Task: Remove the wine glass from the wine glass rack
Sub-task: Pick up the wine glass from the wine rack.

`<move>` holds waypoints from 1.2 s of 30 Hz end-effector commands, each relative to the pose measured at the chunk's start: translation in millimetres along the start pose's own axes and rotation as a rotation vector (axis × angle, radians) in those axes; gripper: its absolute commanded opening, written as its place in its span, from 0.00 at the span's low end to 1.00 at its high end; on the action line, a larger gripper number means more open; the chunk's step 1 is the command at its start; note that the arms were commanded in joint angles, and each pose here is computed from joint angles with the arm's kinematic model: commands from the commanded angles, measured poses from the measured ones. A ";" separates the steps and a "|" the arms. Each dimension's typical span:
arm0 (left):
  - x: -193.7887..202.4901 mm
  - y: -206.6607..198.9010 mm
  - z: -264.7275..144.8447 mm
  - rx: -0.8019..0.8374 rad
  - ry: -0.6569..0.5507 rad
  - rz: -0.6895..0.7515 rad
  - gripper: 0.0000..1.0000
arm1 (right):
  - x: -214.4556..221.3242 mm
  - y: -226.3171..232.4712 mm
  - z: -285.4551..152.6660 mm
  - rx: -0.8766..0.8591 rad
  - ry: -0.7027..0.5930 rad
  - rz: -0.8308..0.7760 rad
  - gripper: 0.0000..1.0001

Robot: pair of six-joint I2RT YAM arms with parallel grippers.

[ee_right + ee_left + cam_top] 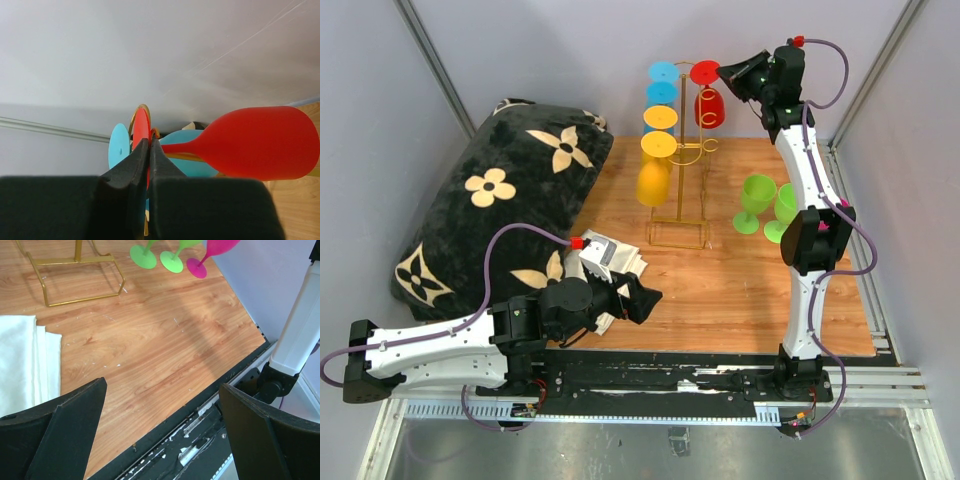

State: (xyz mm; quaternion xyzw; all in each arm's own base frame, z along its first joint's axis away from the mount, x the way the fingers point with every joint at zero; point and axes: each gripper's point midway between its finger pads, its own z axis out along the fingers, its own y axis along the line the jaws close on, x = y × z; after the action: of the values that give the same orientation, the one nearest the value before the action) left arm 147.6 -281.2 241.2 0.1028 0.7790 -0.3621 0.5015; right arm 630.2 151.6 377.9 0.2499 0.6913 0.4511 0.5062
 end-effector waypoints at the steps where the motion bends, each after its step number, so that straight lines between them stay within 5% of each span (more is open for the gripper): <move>1: -16.2 -7.2 -1.4 0.014 -0.041 -0.015 1.00 | -21.1 54.7 -21.9 -0.096 -0.069 -0.016 0.01; 36: -10.7 -8.5 -1.5 0.024 -0.018 -0.013 1.00 | -30.6 52.9 -34.2 -0.071 -0.139 0.000 0.01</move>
State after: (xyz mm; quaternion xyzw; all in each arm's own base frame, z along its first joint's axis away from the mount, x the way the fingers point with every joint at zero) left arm 145.5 -282.6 240.6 0.1074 0.7793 -0.3660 0.4972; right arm 618.8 144.0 396.3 0.2686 0.6761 0.4493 0.5186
